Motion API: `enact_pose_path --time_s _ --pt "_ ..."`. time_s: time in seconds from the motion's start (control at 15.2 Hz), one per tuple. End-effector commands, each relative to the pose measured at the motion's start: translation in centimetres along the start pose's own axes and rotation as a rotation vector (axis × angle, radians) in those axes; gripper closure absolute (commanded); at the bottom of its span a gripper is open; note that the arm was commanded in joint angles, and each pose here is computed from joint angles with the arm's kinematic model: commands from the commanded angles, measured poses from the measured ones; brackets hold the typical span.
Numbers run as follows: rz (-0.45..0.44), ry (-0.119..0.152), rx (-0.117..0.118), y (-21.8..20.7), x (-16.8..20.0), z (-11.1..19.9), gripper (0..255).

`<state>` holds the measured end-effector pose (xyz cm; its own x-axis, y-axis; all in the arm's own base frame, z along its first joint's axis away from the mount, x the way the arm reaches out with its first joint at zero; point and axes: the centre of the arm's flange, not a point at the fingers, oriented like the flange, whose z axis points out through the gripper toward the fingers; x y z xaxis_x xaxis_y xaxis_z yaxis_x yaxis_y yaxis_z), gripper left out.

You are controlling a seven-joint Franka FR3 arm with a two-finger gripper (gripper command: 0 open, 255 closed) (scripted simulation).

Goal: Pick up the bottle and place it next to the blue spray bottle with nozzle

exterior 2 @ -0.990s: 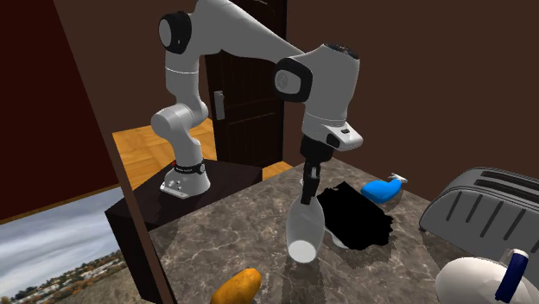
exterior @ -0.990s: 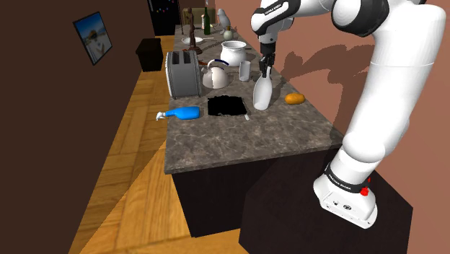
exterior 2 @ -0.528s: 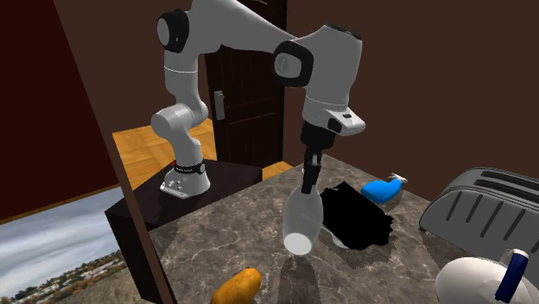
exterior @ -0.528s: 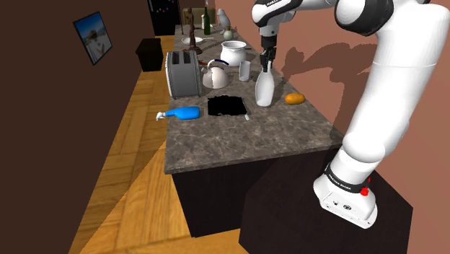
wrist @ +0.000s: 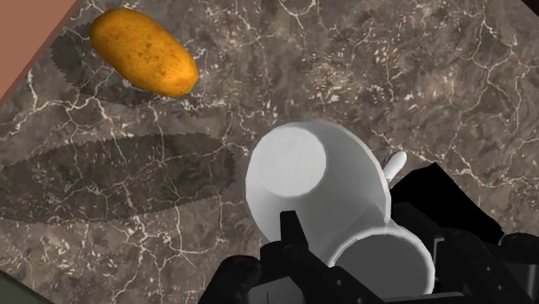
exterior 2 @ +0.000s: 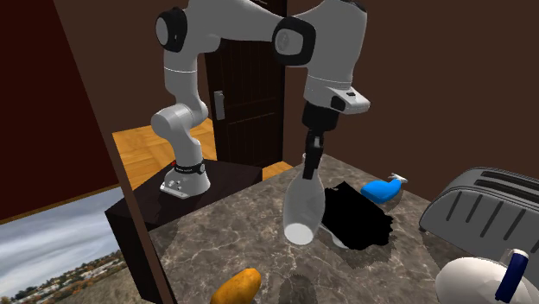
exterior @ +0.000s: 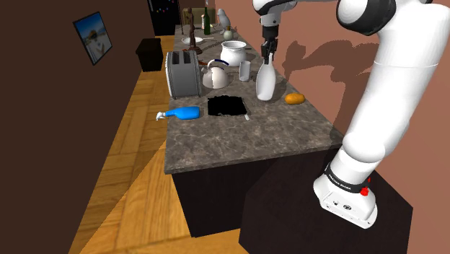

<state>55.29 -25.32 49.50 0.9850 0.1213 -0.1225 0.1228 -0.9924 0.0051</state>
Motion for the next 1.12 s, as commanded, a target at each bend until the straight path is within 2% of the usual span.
enact_pose_path --time_s 0.0,0.2,1.06 --pt "0.0 0.0 0.0 0.0 -0.1 -1.1 255" --pt "0.0 0.0 0.0 0.1 -0.3 -2.6 255" --pt "0.0 0.0 0.0 -16.5 4.3 -3.3 255"
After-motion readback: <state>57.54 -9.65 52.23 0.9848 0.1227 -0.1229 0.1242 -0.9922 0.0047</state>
